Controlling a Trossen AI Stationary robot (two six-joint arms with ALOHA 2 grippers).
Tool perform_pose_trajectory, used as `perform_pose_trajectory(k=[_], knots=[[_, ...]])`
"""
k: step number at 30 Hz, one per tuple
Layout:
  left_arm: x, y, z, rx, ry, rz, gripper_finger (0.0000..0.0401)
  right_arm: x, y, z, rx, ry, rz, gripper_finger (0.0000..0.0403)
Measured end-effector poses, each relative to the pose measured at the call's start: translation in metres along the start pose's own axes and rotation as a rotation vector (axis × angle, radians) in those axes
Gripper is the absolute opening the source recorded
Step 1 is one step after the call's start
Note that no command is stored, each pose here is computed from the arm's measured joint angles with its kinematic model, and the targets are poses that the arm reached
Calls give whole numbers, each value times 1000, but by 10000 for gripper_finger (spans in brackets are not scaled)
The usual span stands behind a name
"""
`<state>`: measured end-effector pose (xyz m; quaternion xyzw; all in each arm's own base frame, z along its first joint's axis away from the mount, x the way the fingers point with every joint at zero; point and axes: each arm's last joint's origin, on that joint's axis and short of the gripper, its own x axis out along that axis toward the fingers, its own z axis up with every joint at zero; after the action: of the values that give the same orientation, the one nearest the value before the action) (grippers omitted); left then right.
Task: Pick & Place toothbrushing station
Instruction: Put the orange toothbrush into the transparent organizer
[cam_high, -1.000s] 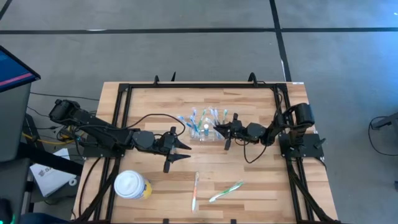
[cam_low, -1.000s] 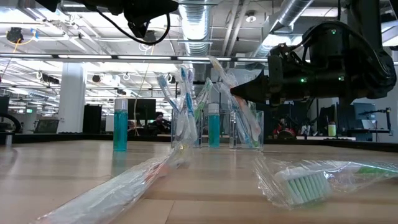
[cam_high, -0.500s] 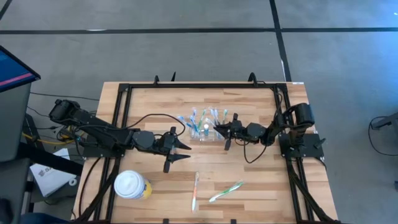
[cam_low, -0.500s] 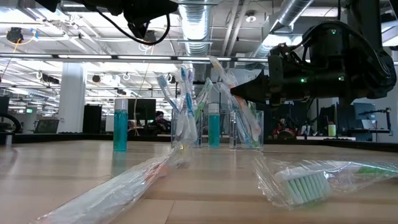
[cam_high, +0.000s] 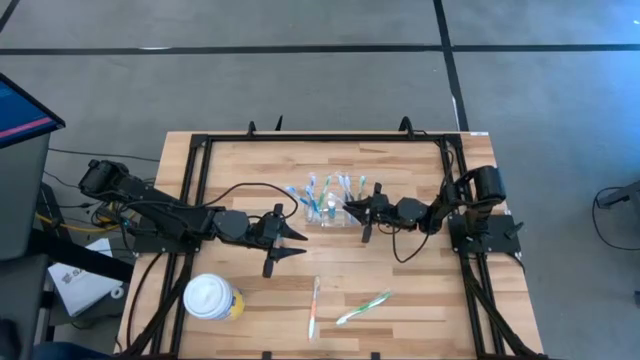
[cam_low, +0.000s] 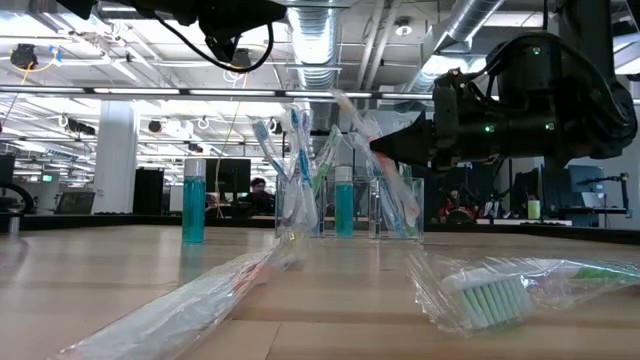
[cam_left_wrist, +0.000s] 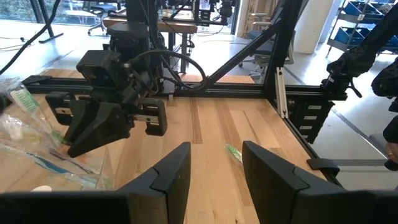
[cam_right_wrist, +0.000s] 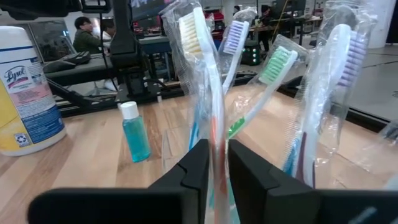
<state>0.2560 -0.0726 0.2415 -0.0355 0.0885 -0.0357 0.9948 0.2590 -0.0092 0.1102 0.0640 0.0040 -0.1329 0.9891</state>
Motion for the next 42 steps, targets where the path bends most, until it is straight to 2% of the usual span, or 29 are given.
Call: perform_pose_trajectory(k=[15, 24, 27, 30, 33, 36, 42], knots=[[0, 0, 0, 1, 3, -1, 137, 0, 0, 0, -35, -1, 0, 111], [0, 0, 0, 5, 2, -1, 137, 3, 10, 12, -47, -51, 35, 113], [0, 0, 0, 5, 0, 0, 137, 15, 14, 14, -70, -13, 32, 113], [0, 0, 0, 5, -2, 15, 138, 31, 18, 16, -142, 48, 23, 113], [0, 1, 0, 6, -1, 19, 138, 41, 22, 23, -196, 31, 24, 113], [0, 1, 0, 6, 1, 19, 138, 41, 24, 32, -221, 29, 22, 113], [0, 1, 0, 6, 4, 20, 138, 36, 26, 48, -254, 129, -28, 113]])
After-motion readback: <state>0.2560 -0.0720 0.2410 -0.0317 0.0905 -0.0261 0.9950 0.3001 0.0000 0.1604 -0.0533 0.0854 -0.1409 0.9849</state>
